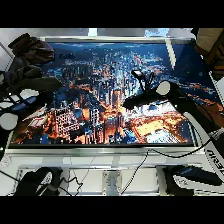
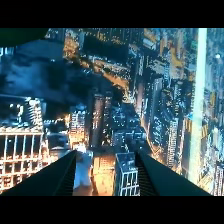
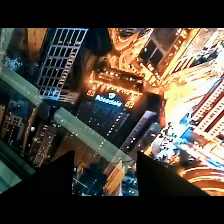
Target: Fold the shirts.
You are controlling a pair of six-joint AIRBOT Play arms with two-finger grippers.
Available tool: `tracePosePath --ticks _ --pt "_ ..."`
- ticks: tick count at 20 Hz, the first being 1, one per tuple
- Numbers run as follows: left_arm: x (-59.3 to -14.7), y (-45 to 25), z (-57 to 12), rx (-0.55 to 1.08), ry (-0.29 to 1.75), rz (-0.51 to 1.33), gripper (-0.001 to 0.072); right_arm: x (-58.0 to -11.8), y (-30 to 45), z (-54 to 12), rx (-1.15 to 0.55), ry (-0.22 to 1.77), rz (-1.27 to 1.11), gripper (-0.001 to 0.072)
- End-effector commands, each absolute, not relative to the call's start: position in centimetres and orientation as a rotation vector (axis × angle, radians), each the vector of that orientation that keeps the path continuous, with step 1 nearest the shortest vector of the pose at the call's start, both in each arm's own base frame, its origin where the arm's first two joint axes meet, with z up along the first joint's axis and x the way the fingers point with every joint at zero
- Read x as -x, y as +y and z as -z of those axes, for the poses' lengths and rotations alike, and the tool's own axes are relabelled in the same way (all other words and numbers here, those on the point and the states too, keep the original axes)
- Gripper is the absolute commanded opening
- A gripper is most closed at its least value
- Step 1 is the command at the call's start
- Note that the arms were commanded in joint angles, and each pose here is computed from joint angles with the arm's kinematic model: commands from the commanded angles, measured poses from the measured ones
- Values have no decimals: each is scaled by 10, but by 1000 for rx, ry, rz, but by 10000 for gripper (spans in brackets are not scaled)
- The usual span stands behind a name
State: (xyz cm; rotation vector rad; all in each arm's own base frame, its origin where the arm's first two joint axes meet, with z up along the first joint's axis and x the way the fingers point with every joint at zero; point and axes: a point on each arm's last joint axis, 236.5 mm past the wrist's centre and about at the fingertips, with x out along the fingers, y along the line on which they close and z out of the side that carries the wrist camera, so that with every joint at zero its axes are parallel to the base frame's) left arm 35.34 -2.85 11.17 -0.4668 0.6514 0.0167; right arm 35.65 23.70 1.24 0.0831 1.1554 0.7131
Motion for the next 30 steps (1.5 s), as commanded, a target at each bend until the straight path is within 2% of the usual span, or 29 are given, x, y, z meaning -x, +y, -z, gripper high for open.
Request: tracePosePath --ticks 1,6,8,10,12,15,18,23,30 --pt "-362 -29 -94 454 731 -25 444 -355 244 5 -206 1152 -682 444" --pt "-370 -22 -93 393 724 -36 444 -338 238 29 -215 1215 -663 444" --pt "-372 -9 -74 309 777 -71 445 -337 240 28 -227 1217 -667 444" --pt "-372 16 -50 154 904 -139 446 -332 245 25 -256 1232 -684 444" --pt "-374 54 -31 -35 1052 -242 563 -325 250 23 -261 1247 -724 444" --pt "-402 90 -30 -195 1116 -333 599 -322 255 19 -271 1243 -756 444" --pt "-424 119 -17 -219 1204 -383 605 -319 258 16 -273 1240 -782 445" --pt "-406 195 4 -184 1415 -541 632 -326 268 7 -305 1185 -814 445" --pt "-386 218 55 -199 1588 -491 633 -335 277 -5 -376 1139 -820 445"
